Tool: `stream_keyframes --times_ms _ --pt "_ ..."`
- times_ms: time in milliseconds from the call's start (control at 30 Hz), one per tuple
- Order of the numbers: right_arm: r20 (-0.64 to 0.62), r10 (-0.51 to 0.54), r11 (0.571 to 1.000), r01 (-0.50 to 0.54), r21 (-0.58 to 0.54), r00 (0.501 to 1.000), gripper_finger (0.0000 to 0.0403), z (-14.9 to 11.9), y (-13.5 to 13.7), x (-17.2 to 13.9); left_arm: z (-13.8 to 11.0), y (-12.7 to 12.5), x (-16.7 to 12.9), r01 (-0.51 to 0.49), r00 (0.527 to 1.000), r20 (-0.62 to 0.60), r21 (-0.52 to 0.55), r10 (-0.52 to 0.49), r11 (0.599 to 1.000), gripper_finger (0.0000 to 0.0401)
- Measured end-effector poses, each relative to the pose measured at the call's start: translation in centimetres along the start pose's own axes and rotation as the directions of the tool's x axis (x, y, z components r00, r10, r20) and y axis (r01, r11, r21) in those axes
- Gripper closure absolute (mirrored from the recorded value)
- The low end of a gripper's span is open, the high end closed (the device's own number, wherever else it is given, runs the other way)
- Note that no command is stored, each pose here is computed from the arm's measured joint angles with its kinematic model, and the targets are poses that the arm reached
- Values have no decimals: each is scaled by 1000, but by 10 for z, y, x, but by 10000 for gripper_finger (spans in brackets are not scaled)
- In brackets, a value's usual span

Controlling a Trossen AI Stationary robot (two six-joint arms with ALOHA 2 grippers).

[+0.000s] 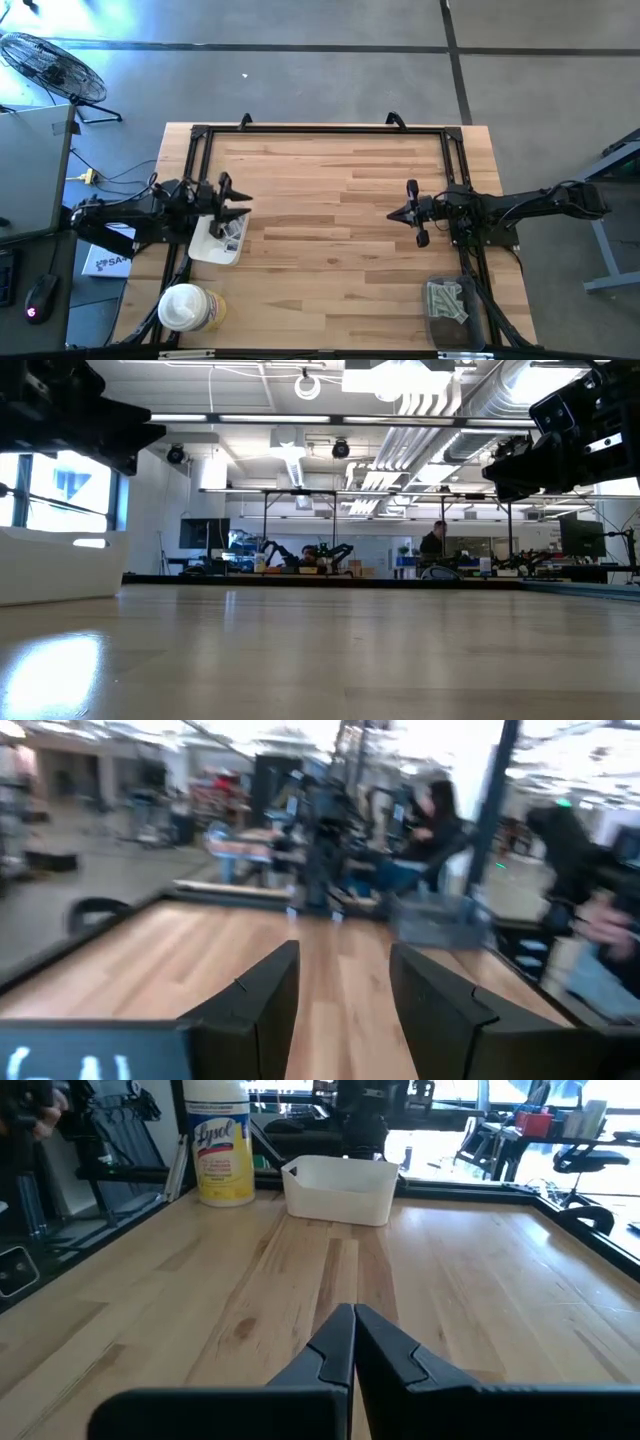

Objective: Pick & Place First Aid Supplies
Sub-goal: Return to Home Position

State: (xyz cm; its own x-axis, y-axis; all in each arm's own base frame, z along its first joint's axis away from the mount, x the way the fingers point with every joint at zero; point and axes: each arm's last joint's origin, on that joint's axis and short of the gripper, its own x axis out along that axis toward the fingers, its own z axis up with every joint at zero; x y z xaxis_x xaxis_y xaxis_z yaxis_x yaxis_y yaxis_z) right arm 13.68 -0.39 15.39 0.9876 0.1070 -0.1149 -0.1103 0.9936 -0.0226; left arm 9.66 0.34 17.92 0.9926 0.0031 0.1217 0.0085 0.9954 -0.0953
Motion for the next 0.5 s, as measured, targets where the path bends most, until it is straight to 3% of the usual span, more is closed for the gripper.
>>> stream_keyframes --times_ms 133,500 --pt "0 -5 1000 5 -15 1000 399 0 0 0 -6 -4 0 79 995 -61 -2 -79 997 245" --pt "5 -5 999 6 -48 1000 401 1 0 0 -12 -2 0 17 993 -117 19 -15 1000 245"
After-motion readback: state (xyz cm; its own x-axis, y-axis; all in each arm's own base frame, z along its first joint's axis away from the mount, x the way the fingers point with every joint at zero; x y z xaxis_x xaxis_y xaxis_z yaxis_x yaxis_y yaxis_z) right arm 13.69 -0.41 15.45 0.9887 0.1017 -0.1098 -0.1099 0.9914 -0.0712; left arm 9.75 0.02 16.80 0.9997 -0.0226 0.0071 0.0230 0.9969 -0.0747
